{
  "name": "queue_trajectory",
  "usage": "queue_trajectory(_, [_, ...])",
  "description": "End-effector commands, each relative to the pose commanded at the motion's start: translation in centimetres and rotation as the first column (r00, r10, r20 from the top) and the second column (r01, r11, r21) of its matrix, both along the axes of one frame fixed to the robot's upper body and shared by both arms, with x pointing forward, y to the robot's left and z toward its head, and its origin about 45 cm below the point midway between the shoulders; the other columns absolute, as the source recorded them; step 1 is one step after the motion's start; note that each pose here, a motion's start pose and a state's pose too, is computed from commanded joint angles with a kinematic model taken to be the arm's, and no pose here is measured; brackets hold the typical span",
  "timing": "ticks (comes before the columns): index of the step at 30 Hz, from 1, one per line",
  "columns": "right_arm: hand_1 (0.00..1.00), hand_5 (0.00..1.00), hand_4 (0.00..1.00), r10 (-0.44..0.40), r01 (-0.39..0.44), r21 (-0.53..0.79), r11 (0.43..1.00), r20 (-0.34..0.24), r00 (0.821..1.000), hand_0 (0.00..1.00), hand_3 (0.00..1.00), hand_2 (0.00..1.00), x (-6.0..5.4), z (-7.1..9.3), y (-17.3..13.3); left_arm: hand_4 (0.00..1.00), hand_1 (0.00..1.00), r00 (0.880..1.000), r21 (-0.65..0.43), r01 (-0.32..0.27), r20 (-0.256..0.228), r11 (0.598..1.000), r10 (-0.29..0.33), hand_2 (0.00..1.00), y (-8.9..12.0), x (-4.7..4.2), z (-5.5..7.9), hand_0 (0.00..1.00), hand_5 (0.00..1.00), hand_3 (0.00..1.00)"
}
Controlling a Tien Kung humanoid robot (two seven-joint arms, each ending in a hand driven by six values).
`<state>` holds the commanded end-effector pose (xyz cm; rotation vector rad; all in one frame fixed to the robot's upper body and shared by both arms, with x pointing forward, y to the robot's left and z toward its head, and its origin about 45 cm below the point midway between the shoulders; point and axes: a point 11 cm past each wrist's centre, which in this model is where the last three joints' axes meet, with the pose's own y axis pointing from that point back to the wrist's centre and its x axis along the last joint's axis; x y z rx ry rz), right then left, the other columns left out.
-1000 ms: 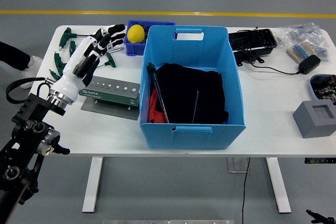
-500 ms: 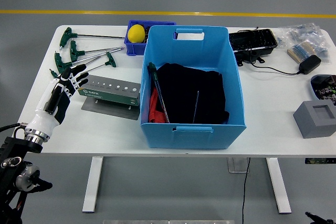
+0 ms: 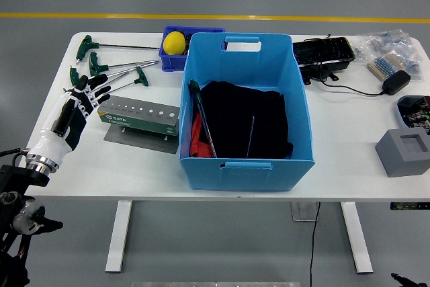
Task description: Lift tool from toolbox,place it in box,lift tool from toolbox,place it in box
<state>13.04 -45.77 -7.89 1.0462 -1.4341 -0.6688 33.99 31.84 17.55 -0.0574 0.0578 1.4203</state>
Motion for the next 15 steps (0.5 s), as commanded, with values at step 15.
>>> queue_trajectory(15, [0.599,0.656,0.775,-0.001,0.001,0.001,1.0,-0.005,1.0,0.624,0.538,0.663,-0.2,-0.1,0.0,0.899,0.823,0.998,0.007,-0.063,0.024,0.998,0.063,0.871,1.7,-0.16,0.6,0.795,0.865,0.776])
